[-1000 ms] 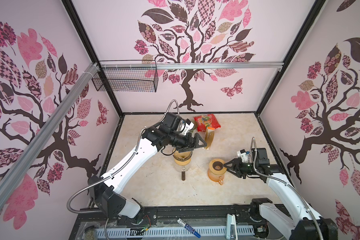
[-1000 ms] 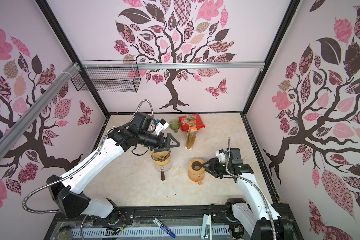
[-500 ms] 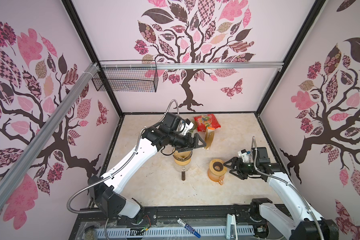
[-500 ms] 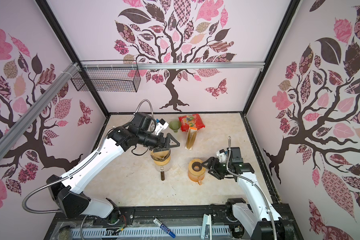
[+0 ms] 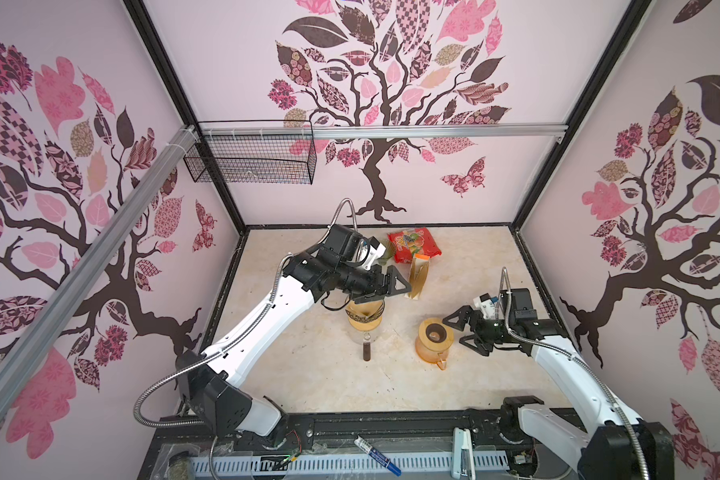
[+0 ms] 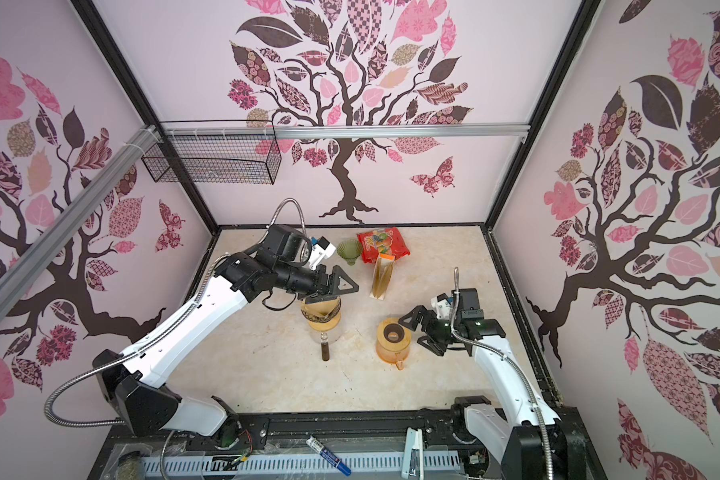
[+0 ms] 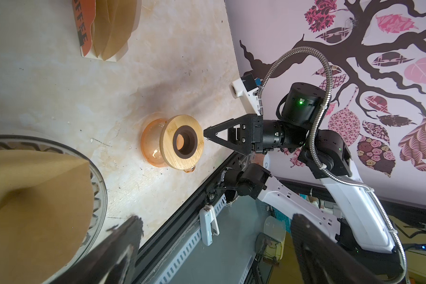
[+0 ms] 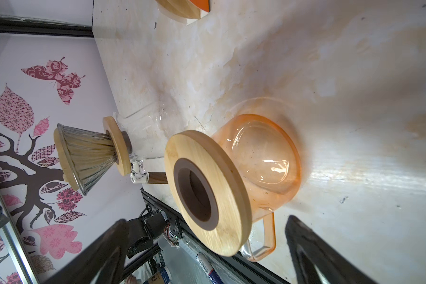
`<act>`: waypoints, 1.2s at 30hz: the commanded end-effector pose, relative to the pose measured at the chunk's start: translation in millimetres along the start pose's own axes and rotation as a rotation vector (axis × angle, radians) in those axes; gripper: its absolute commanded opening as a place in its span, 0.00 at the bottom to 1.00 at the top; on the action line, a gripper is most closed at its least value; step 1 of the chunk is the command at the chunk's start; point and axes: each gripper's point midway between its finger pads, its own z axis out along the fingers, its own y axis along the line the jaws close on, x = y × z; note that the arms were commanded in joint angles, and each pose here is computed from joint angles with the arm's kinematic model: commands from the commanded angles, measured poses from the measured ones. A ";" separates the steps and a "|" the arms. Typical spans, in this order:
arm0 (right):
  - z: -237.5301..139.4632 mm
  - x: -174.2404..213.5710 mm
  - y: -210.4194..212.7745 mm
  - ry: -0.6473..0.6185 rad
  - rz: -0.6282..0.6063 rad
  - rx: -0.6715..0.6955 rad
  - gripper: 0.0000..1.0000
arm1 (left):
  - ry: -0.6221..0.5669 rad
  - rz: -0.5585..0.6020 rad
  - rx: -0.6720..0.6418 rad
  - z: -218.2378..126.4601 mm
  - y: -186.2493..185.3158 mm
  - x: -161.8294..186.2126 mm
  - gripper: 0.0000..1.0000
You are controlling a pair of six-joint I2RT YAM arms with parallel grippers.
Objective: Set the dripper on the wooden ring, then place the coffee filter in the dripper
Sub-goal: 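Open the right gripper and lift it away from the ring, then grasp the green glass dripper rim with the left gripper while the right withdraws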
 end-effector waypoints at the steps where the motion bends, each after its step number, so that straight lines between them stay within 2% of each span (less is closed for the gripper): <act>1: 9.4 -1.5 8.5 0.013 -0.012 -0.049 1.00 | -0.033 0.026 -0.014 -2.6 0.8 -7.9 0.97; 9: 17.1 -6.7 15.3 0.019 -0.023 -0.073 1.00 | -0.076 0.013 -0.044 -9.8 6.2 -23.1 0.97; 18: 29.8 -2.1 21.9 0.043 -0.019 -0.096 1.00 | -0.144 -0.063 -0.061 -23.7 22.4 -49.3 0.97; 25: 34.1 -5.5 31.1 0.045 -0.037 -0.093 1.00 | -0.252 -0.105 -0.113 -35.9 36.2 -76.8 0.97; 28: 18.6 -17.6 33.7 -0.019 -0.068 0.007 1.00 | -0.301 -0.143 -0.140 -45.1 47.7 -93.1 0.97; 30: -4.4 -31.4 46.3 -0.110 -0.083 0.068 1.00 | -0.342 -0.185 -0.166 -53.4 60.3 -106.3 0.97; 36: -59.9 -46.4 96.4 -0.241 -0.138 0.083 1.00 | -0.385 -0.315 -0.248 -56.5 112.9 -137.9 0.97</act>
